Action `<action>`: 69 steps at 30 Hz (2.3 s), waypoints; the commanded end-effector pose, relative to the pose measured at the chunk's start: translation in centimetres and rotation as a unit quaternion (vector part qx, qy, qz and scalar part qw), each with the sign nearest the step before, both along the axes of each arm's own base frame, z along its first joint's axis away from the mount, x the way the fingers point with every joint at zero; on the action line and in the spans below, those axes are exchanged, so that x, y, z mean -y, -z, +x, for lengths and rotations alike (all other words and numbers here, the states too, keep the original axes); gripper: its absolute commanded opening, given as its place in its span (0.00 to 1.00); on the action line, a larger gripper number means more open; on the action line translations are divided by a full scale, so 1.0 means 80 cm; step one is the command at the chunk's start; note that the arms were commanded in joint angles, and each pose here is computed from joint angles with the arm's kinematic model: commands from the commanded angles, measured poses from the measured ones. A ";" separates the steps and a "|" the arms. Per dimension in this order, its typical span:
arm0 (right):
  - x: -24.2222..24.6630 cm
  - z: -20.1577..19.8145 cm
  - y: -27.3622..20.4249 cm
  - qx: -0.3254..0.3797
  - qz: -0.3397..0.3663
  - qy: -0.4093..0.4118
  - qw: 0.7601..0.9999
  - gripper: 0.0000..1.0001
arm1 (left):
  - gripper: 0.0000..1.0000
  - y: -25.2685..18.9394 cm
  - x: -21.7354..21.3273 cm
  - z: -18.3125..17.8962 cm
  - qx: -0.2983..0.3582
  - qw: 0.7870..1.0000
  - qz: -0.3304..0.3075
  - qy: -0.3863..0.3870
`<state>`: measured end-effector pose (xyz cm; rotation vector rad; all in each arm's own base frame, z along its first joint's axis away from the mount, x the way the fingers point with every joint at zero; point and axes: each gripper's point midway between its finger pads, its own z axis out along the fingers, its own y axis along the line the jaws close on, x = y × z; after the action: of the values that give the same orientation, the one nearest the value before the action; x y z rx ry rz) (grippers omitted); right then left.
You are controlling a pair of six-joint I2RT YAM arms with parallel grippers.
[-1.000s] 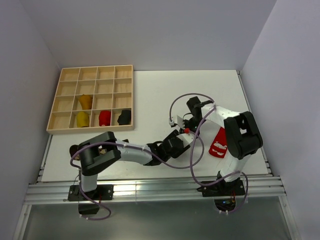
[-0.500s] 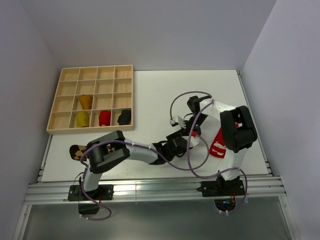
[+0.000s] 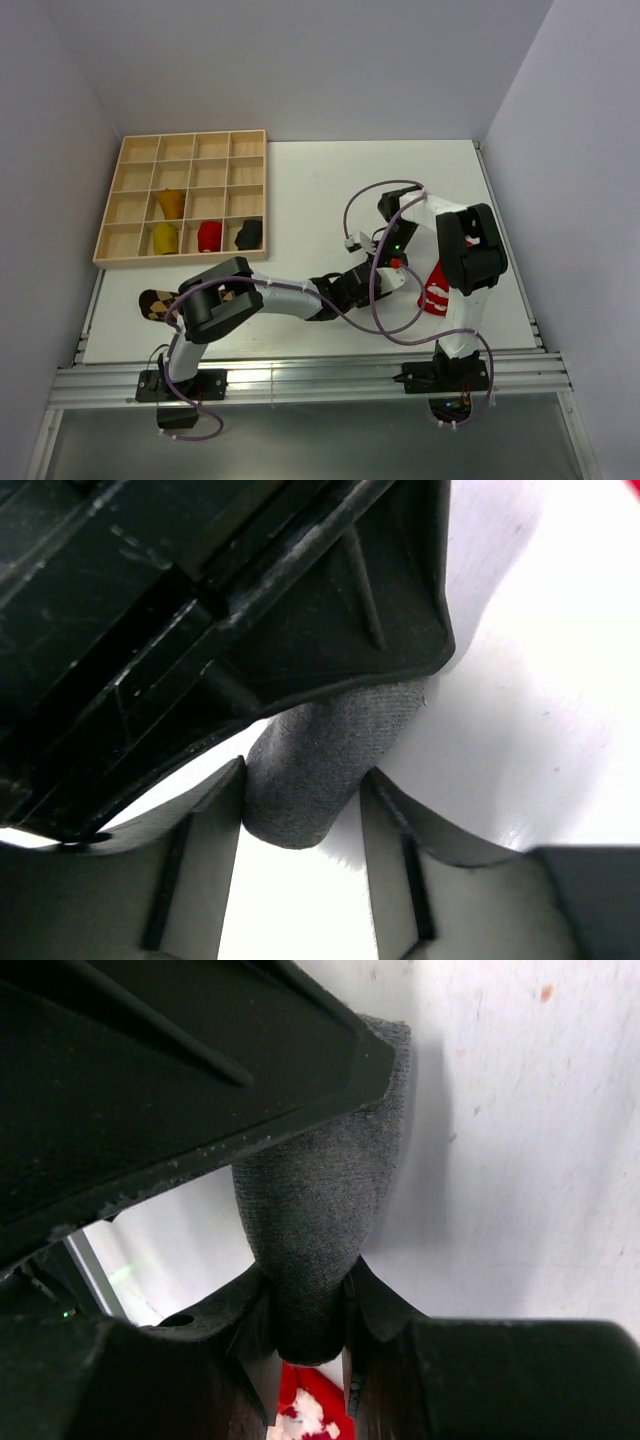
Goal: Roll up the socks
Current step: Pick up the sock at the center of the board.
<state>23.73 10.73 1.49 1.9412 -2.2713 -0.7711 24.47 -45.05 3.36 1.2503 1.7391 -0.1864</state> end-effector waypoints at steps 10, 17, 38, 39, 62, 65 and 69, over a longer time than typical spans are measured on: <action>-0.007 -0.014 0.001 -0.044 0.017 -0.006 0.999 0.14 | 0.44 0.017 0.023 -0.056 -0.179 0.979 -0.090 0.050; -0.014 -0.015 -0.006 -0.051 0.029 0.001 0.998 0.14 | 0.47 0.024 0.016 -0.047 -0.205 0.971 -0.119 0.019; -0.011 0.033 -0.036 -0.002 0.063 0.097 0.993 0.48 | 0.00 0.057 -0.004 -0.032 -0.196 0.974 -0.093 -0.064; -0.011 0.037 -0.047 -0.004 0.078 0.112 0.991 0.49 | 0.00 0.058 -0.008 -0.029 -0.194 0.974 -0.092 -0.071; 0.057 0.113 -0.179 0.134 0.149 0.315 0.928 0.50 | 0.00 -0.079 -0.142 0.101 -0.129 0.928 -0.197 -0.290; 0.062 0.112 -0.185 0.142 0.148 0.321 0.925 0.50 | 0.00 -0.123 -0.175 0.132 -0.098 0.915 -0.220 -0.325; 0.067 0.118 -0.196 0.163 0.149 0.330 0.918 0.49 | 0.00 -0.161 -0.238 0.167 -0.067 0.890 -0.218 -0.394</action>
<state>32.40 5.59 15.44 1.4301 -3.1761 -0.9736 35.96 -29.18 12.30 0.2856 2.0814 -0.2547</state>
